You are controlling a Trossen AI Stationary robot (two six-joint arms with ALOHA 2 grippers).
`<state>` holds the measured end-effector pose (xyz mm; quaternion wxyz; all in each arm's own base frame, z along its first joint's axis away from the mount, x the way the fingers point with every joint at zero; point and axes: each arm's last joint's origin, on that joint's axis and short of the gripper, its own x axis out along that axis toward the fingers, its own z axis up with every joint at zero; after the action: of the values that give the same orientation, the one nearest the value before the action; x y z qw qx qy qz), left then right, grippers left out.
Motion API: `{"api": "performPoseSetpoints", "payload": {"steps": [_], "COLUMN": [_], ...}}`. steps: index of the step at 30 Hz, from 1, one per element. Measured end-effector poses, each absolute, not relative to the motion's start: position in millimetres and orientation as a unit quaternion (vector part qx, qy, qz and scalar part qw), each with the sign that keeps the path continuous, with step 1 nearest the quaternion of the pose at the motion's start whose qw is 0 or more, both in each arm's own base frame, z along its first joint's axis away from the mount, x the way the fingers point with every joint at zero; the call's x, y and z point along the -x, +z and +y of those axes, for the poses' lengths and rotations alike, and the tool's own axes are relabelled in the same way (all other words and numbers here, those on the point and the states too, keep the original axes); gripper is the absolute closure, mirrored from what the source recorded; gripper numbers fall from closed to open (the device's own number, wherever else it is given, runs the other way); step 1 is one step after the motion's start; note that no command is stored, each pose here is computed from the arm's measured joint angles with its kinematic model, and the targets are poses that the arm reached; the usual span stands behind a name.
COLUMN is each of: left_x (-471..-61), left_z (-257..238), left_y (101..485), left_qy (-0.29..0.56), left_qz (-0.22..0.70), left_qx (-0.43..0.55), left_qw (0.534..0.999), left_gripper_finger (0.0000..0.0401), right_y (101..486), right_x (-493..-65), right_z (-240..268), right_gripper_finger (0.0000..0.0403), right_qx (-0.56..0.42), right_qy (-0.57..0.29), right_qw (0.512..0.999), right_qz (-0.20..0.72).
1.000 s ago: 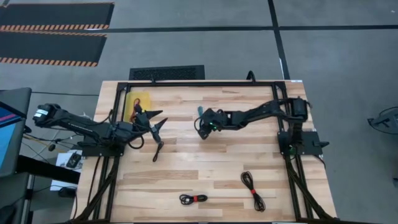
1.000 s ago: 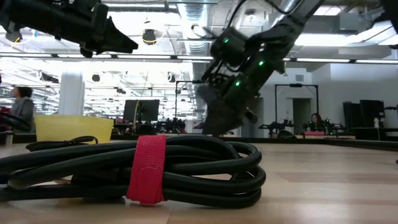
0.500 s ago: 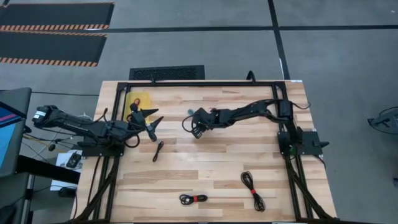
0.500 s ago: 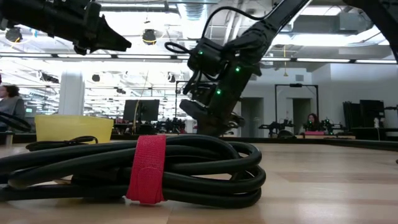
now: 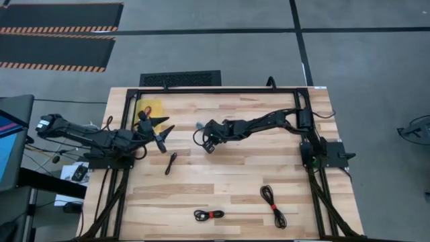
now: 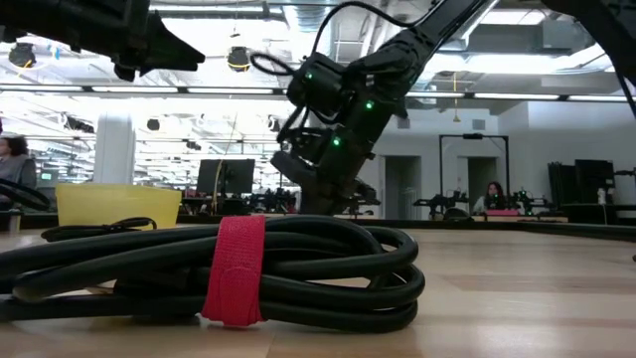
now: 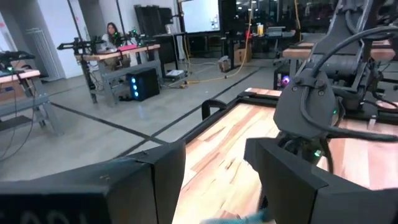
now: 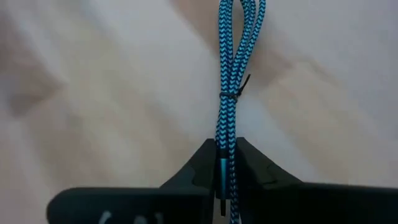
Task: Pick and place USB-C Cables
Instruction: Put the blue USB cable into the yellow bin
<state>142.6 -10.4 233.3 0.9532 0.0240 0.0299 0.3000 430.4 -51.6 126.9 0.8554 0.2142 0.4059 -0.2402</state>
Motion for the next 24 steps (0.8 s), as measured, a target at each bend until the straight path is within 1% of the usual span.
{"api": "performPoseSetpoints", "payload": {"steps": [5,11,14,17,24], "left_x": [-135,-122,-116,-110,-104], "left_z": [-13,-17,-17,-16,-14], "left_y": [237,245,247,250,253], "left_qy": [0.325,0.325,0.340,0.360,0.365], "left_qz": [0.023,0.003,0.002,-0.002,-0.013], "left_qx": [-0.034,-0.041,-0.047,-0.045,-0.039], "left_qw": [0.945,0.945,0.939,0.932,0.930], "left_gripper_finger": [0.0217,0.0217,0.0217,0.0217,0.0217], "right_y": [136,153,163,169,179], "right_x": [-442,-456,-463,-477,-525], "right_z": [-46,-48,-50,-52,-57], "right_gripper_finger": [0.0364,0.0365,0.0366,0.0369,0.0365], "right_qx": [-0.241,-0.281,-0.300,-0.302,-0.319], "right_qy": [-0.193,-0.162,-0.148,-0.144,-0.118], "right_qw": [0.884,0.914,0.922,0.926,0.932], "right_qz": [0.350,0.243,0.196,0.177,0.122]}}
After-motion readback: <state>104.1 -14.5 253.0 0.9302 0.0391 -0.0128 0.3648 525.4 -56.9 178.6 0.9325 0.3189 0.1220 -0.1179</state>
